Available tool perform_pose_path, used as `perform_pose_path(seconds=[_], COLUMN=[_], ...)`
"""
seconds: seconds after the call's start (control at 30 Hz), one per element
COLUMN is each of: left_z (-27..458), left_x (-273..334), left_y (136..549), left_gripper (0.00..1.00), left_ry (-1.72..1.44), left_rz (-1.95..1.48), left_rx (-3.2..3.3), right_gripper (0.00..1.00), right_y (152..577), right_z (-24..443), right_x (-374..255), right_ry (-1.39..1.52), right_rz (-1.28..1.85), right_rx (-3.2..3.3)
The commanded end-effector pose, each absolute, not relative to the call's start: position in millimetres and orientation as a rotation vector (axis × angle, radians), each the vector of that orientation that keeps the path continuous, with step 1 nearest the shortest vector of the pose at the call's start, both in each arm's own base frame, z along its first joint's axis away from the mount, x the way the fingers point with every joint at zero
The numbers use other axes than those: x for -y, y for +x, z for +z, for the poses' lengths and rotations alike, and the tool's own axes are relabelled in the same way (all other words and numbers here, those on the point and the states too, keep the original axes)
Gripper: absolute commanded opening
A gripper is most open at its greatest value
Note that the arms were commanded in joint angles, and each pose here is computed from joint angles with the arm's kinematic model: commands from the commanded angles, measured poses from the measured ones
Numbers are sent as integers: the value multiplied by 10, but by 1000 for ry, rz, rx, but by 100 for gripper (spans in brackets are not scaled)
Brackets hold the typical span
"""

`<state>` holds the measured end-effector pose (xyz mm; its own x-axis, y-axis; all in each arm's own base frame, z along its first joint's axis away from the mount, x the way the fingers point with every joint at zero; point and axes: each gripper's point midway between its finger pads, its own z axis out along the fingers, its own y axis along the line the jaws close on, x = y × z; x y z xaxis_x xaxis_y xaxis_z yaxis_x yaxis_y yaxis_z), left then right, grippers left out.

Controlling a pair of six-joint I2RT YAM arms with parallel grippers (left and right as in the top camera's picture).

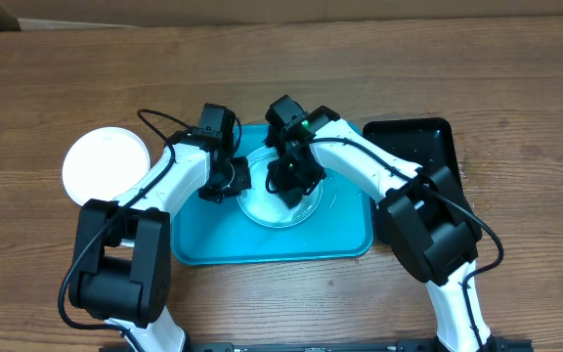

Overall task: Clean dirty plates on tray and stack at the side
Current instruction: 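Carry sponge to the white plate and scrub its black mark, then return sponge to the black tray and release it with right gripper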

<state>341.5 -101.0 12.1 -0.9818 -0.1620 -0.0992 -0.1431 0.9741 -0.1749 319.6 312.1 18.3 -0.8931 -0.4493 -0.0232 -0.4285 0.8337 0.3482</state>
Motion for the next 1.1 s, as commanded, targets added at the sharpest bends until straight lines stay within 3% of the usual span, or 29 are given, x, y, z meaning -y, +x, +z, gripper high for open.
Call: perform_pose_path(seconds=[0.0,0.2,0.33,0.73,1.07], left_z=[201,200,200,201,201], left_x=[1065,1064,1063,1065,1065], left_y=[3415,3413,3409,3415,3415], left_gripper=[4,4,4,4,4], left_ry=[-220,-219,-220,-220,-220], left_rz=[-284,-283,-283,-284,-284], left_rx=[-2986,-2987,-2989,-2986,-2986], right_gripper=[4,4,4,4,4], right_y=[3116,3604,3804,3871,3854], right_z=[509,1187,1394,1052,488], right_x=[-3417,-3031,-2509,-547,-315], right_ry=[784,663,496,-76,-153], right_rz=[-925,-1025,-947,-108,9], right_rx=[2766,2884,2968,3057,3066])
